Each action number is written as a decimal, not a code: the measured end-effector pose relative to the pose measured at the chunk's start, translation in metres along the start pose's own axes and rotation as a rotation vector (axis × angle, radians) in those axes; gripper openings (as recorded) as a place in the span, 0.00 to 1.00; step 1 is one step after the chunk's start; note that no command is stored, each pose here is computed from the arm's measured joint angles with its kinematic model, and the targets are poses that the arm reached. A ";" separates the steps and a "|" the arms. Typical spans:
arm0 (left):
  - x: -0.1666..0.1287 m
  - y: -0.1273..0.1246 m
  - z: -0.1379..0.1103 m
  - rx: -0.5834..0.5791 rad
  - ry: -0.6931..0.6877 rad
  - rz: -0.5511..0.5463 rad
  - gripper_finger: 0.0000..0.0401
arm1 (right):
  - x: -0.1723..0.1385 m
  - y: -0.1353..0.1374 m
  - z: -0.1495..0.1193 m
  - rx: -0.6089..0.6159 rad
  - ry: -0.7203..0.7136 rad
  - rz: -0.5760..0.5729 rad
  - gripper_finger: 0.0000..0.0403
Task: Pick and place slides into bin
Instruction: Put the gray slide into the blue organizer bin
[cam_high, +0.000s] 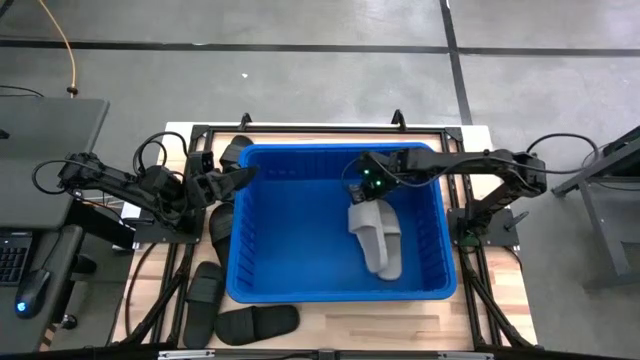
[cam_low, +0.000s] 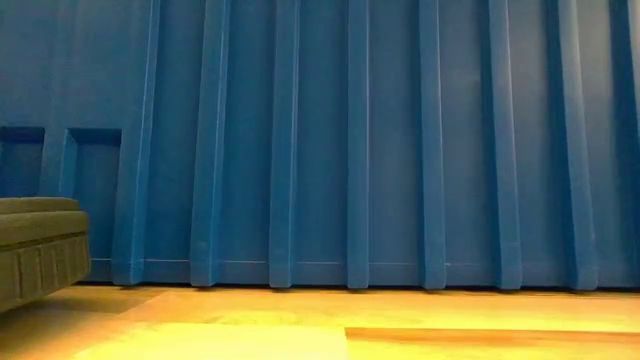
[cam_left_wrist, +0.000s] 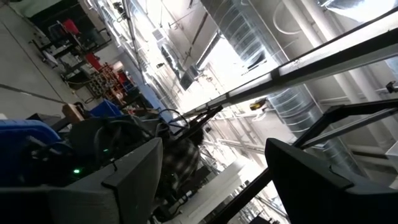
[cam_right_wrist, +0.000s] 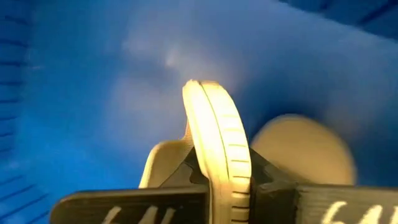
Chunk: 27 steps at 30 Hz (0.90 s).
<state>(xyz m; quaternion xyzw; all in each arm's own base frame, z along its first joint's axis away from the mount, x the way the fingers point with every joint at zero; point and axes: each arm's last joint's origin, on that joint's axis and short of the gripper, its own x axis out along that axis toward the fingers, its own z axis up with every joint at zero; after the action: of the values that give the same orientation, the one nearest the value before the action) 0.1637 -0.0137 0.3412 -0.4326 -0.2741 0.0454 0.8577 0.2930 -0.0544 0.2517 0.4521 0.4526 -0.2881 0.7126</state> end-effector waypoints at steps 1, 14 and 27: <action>0.000 0.000 0.000 0.006 0.000 0.000 0.69 | -0.003 0.002 0.001 0.001 0.002 0.009 0.02; 0.000 0.000 0.000 0.011 0.000 0.000 0.69 | -0.001 -0.015 -0.007 0.003 0.058 -0.148 0.02; 0.000 0.001 0.000 0.012 -0.013 0.016 0.69 | 0.018 -0.043 -0.022 -0.052 0.181 -0.252 0.02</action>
<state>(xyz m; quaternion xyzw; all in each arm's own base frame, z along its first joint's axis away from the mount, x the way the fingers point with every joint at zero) 0.1640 -0.0132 0.3408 -0.4294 -0.2759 0.0568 0.8580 0.2570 -0.0527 0.2150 0.3972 0.5754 -0.3215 0.6386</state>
